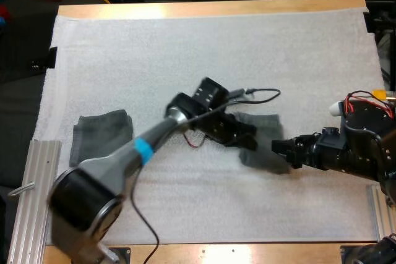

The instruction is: Pick towel from pile, fold and stack

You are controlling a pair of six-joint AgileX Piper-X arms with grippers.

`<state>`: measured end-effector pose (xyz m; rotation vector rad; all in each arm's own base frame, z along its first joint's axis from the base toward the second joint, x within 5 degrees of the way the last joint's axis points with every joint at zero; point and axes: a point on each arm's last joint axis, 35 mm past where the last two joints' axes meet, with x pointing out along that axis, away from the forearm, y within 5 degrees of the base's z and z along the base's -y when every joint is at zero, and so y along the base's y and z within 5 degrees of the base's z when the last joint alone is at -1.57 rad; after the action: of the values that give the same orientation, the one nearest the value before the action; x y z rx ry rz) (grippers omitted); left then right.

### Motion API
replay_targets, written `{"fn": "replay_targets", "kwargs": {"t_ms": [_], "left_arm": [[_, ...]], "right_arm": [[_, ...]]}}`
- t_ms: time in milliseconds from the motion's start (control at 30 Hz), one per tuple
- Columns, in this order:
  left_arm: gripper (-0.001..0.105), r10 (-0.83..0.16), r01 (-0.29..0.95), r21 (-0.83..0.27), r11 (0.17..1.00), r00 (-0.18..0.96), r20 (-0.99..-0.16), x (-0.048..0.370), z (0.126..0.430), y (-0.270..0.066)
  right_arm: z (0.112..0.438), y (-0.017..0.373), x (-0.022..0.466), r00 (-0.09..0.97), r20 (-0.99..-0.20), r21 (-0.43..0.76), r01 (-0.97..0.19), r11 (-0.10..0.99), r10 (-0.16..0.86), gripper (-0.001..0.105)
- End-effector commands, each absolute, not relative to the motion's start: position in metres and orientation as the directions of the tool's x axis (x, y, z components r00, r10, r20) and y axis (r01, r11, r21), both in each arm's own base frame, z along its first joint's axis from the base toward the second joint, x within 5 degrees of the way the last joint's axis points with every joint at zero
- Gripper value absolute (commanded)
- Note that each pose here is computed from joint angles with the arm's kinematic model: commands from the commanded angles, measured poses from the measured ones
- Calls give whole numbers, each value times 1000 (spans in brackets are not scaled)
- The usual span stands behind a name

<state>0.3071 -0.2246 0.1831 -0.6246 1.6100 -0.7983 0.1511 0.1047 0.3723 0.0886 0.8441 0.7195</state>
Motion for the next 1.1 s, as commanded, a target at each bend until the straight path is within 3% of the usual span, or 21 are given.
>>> {"fn": "replay_targets", "kwargs": {"t_ms": [0, 200, 300, 567, 867, 1067], "left_arm": [[0, -772, 60, -790, 610, -179, -610, 306, 197, -217], [0, -752, 124, -767, 629, -151, -641, 297, 236, -167], [0, -708, 144, -719, 680, -126, -695, 289, 251, -139], [0, -482, 124, -481, 868, -26, -876, 272, 276, -61], [0, -326, 14, -326, 945, 38, -945, 260, 288, 3], [0, -168, -15, -169, 986, 45, -985, 261, 287, 15]], "right_arm": [[374, 105, 150, 441, -646, 349, -556, 754, 624, 71], [374, 105, 150, 441, -646, 346, -559, 754, 624, 71], [374, 105, 150, 441, -646, 345, -560, 753, 624, 71], [374, 105, 150, 441, -646, 345, -560, 753, 624, 71], [374, 105, 150, 441, -646, 345, -560, 753, 624, 71], [374, 105, 150, 441, -646, 345, -560, 753, 624, 71]]}}
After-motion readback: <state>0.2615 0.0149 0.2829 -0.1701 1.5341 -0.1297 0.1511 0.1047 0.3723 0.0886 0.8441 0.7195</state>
